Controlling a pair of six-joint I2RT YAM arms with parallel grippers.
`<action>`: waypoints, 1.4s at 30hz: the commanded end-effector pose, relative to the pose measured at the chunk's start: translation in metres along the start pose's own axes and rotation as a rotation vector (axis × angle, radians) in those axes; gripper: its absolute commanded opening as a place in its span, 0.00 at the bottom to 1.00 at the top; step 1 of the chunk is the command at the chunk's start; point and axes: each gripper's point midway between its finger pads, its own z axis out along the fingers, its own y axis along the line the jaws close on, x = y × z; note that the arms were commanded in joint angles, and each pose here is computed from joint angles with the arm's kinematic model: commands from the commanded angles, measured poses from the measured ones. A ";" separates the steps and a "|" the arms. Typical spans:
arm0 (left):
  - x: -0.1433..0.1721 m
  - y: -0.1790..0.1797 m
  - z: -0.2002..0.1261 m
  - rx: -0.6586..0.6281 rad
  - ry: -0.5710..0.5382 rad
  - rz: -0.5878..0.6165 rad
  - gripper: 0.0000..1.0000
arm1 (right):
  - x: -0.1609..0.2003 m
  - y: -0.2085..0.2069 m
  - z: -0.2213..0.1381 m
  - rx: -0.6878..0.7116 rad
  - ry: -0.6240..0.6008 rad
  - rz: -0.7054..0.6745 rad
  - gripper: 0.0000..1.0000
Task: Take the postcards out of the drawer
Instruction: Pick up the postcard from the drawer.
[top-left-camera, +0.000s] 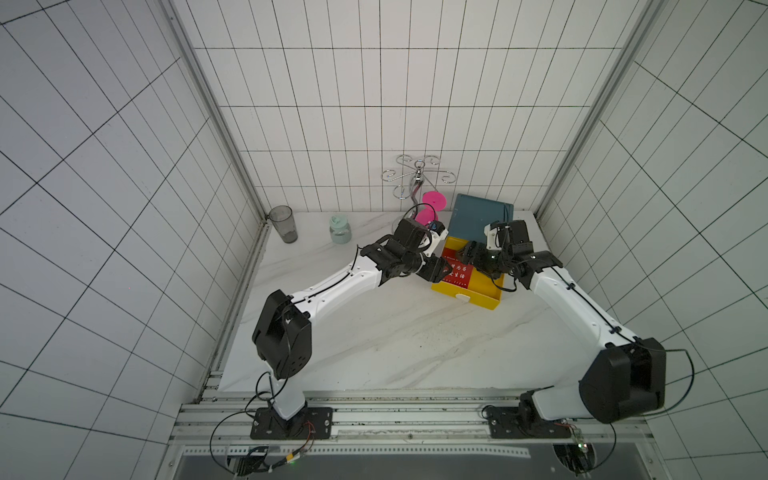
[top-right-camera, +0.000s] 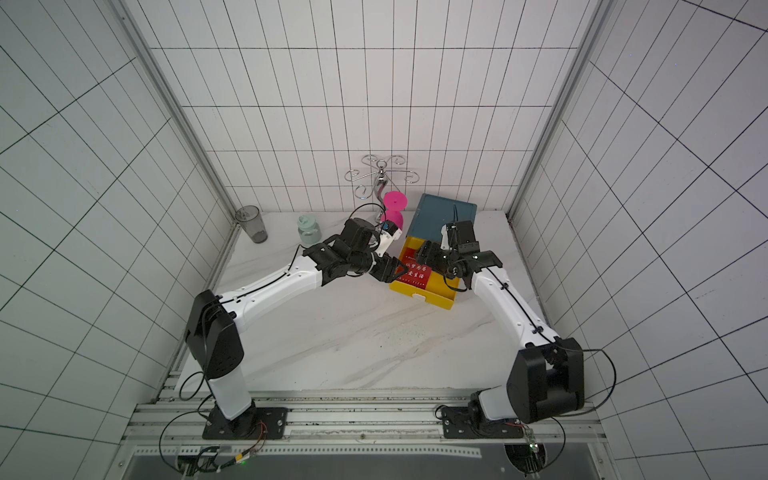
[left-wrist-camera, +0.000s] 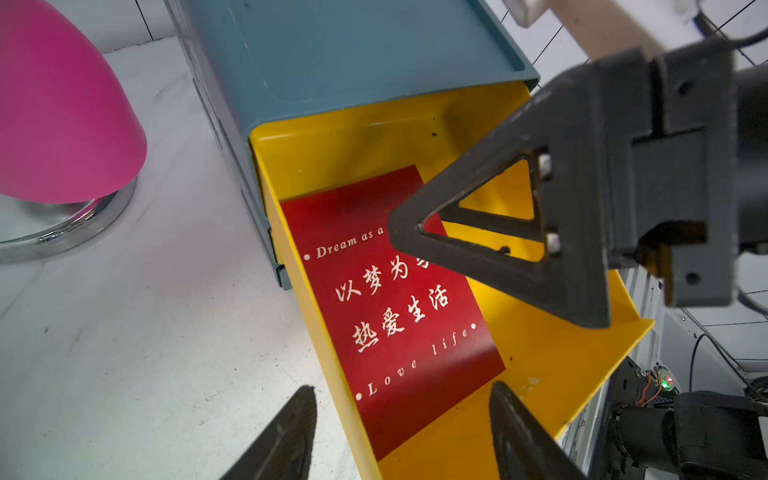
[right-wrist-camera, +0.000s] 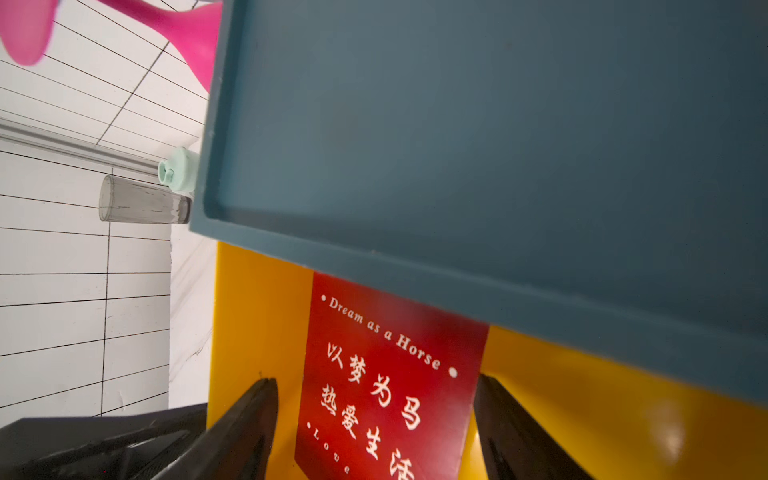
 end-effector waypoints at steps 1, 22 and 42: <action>-0.012 -0.003 0.001 0.025 -0.030 -0.006 0.65 | -0.003 0.010 -0.005 -0.059 -0.035 -0.012 0.77; -0.016 -0.003 0.005 0.030 -0.033 -0.027 0.65 | -0.024 0.018 -0.019 -0.204 -0.138 0.069 0.71; -0.033 0.003 -0.013 0.005 -0.083 -0.046 0.67 | -0.010 -0.002 0.005 -0.152 -0.077 0.141 0.53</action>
